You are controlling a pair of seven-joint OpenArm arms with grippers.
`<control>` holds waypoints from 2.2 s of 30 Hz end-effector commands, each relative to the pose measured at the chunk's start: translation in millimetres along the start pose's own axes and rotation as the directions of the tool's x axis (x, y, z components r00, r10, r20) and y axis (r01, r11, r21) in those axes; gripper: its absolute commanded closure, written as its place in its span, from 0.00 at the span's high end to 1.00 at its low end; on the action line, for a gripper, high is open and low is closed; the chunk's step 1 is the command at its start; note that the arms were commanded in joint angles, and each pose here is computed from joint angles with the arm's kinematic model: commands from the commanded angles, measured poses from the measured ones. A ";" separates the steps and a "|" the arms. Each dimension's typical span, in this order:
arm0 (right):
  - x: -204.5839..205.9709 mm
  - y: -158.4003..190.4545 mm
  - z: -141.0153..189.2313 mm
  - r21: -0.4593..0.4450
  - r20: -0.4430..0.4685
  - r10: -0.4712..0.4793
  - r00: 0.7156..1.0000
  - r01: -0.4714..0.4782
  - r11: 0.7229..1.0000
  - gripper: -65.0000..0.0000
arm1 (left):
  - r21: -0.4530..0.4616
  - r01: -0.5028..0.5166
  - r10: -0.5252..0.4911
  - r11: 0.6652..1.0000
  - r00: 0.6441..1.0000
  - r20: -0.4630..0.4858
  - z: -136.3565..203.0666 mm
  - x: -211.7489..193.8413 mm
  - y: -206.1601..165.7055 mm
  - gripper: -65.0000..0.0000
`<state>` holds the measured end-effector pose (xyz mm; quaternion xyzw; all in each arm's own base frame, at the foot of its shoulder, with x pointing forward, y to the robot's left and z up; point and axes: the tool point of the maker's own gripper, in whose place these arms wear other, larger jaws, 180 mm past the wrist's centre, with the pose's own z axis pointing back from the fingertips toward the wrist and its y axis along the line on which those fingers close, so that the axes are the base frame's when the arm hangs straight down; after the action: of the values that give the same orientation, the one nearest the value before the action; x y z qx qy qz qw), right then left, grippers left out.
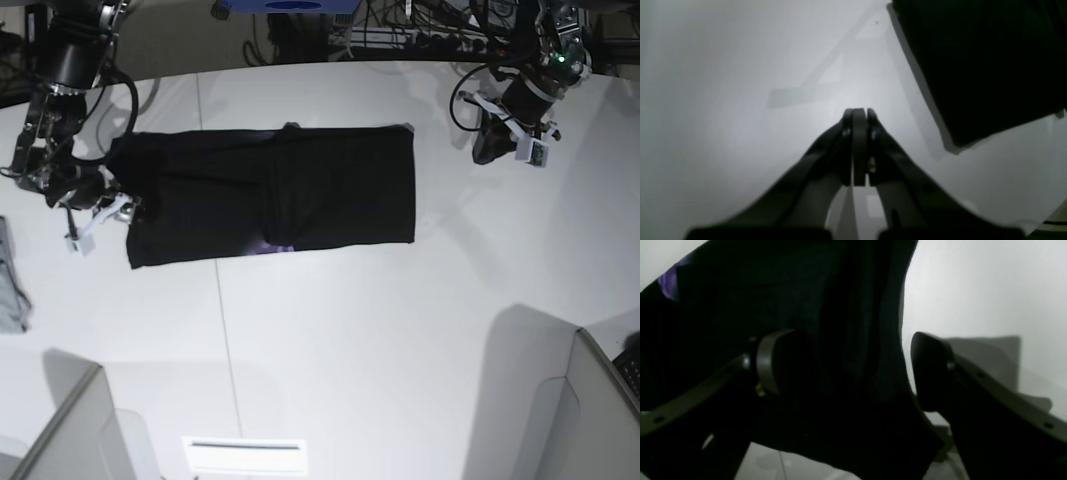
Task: Fold the T-shirt properly
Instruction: 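Move the right gripper to the opposite end of the strip and grasp it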
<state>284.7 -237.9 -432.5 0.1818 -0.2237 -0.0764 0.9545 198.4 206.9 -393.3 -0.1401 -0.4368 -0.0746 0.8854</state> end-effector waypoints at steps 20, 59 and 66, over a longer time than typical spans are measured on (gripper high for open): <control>-28.9 20.1 -16.5 0.025 -0.129 0.066 0.989 -0.064 0.998 0.36 | -0.190 0.050 -0.035 0.981 0.996 0.084 -45.2 37.0 -65.7 0.00; 10.3 136.6 30.3 -0.318 0.125 0.357 0.926 -0.304 0.898 0.00 | -0.076 0.068 -0.067 0.995 0.998 0.013 -70.4 51.8 -11.2 0.00; 6.0 177.6 26.7 -0.342 0.130 0.454 0.882 -0.390 0.855 0.00 | -0.148 0.112 -0.117 0.983 0.993 -0.023 -88.8 57.2 -35.2 0.00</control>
<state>280.4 -84.9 -352.5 -0.0306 -0.3162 0.0850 0.9444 280.9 145.2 -406.9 -0.1747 -0.3998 -0.1587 0.8857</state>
